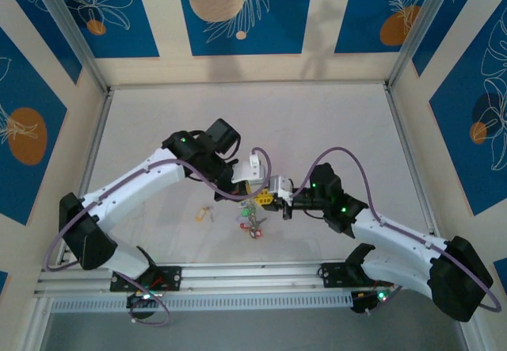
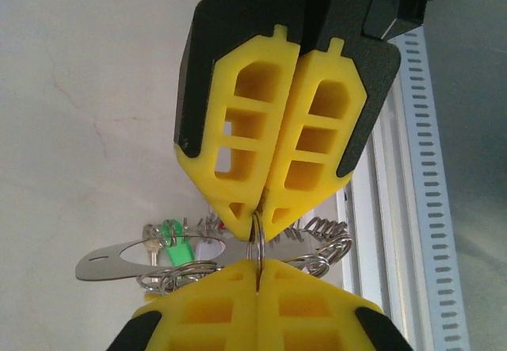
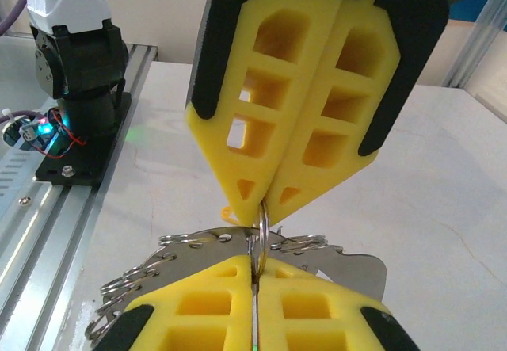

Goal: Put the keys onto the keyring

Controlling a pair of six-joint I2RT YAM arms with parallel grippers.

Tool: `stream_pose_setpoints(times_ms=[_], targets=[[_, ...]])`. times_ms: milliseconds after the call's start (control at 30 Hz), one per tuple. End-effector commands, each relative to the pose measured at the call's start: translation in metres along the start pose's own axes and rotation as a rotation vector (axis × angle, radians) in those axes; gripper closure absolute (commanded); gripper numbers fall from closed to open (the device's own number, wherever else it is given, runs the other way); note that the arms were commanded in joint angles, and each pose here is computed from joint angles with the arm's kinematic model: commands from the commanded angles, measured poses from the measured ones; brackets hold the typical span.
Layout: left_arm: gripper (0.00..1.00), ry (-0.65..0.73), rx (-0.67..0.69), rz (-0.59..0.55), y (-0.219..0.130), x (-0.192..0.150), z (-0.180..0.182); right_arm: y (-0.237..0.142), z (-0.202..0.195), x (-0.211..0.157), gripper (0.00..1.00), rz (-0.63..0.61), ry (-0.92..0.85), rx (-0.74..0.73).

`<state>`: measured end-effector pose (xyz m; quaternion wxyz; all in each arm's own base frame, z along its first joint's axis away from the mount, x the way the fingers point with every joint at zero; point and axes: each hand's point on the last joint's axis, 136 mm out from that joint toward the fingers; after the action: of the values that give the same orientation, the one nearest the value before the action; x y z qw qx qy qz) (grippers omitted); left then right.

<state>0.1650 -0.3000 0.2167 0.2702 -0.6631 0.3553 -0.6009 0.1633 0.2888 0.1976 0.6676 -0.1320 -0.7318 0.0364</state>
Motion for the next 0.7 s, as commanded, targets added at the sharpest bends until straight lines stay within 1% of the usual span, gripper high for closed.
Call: stream_pose_setpoints(times_ms=[0, 167, 200, 267, 367, 433, 500, 567, 667], targets=[[1.0, -0.017, -0.056, -0.045, -0.009, 0.013, -0.01, 0.004, 0.003, 0.012, 0.91, -0.021, -0.016, 0.035], [1.0, -0.007, -0.08, -0.057, -0.009, 0.015, -0.013, 0.007, 0.008, 0.013, 0.9, -0.028, 0.001, 0.083], [1.0, -0.008, -0.081, -0.056, -0.008, 0.015, -0.013, 0.007, 0.009, 0.014, 0.91, -0.033, 0.002, 0.095], [1.0, -0.007, -0.085, -0.057, -0.007, 0.015, -0.012, 0.007, 0.013, 0.016, 1.0, -0.04, 0.007, 0.127], [1.0, -0.004, -0.073, -0.074, -0.007, 0.019, -0.01, 0.008, 0.018, 0.019, 1.0, -0.054, 0.032, 0.179], [0.93, 0.002, -0.064, -0.091, -0.007, 0.02, -0.009, 0.009, 0.019, 0.021, 1.0, -0.073, 0.051, 0.193], [0.9, 0.008, -0.051, -0.104, -0.006, 0.02, -0.007, 0.01, 0.018, 0.024, 1.0, -0.099, 0.064, 0.195], [0.89, 0.009, -0.044, -0.111, -0.004, 0.019, -0.006, 0.01, 0.015, 0.026, 1.0, -0.12, 0.078, 0.184], [0.86, 0.004, -0.033, -0.103, 0.0, 0.016, -0.003, 0.01, 0.011, 0.028, 1.0, -0.147, 0.089, 0.158]])
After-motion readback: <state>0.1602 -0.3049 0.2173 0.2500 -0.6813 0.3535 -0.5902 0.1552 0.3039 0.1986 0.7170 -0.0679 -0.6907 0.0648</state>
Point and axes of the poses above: each hand's point on the last joint's axis, 136 mm out from that joint toward the fingers, its own y axis out along the fingers, its own z axis along the line the jaws close on, x = y × z, and after that the axes turned 3 degrees about y, right-handed
